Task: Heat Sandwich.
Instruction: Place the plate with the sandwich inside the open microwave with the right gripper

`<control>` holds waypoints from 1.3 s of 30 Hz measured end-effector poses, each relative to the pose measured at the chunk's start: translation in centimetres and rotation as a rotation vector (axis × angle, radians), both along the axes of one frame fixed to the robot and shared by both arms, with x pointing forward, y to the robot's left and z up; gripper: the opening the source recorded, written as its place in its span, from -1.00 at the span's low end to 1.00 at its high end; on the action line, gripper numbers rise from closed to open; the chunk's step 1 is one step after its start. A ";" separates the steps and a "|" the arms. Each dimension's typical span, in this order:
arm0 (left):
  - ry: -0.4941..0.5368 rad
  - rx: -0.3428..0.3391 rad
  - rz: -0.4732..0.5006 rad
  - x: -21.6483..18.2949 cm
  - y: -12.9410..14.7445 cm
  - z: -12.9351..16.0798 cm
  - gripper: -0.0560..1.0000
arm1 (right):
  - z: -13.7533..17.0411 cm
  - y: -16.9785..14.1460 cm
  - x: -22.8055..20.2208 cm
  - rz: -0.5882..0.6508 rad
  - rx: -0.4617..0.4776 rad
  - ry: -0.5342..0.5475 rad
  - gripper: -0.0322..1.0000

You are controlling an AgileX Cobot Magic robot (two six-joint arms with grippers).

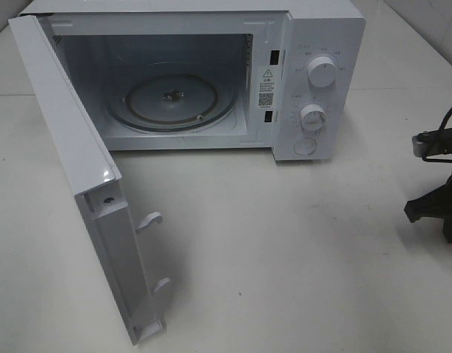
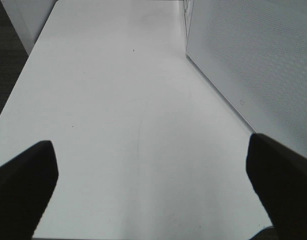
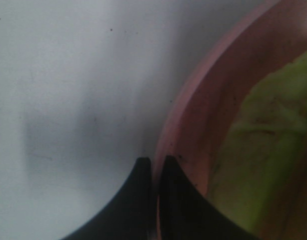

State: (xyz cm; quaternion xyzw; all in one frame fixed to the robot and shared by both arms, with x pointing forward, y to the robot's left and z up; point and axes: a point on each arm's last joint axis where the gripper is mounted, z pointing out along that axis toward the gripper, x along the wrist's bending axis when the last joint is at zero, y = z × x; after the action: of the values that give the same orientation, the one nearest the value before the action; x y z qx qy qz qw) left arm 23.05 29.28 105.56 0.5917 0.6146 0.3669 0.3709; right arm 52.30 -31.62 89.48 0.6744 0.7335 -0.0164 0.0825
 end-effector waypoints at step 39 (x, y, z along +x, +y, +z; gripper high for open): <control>0.000 0.000 0.000 0.0 0.0 0.0 0.94 | 0.4 2.3 -0.8 0.063 -0.198 0.080 -0.89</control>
State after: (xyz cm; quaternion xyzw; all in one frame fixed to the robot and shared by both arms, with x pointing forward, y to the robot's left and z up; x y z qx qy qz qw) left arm 23.05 29.28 105.56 0.5917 0.6146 0.3669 0.3709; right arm 51.46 -29.31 89.92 0.6383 0.7519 -0.1132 0.1200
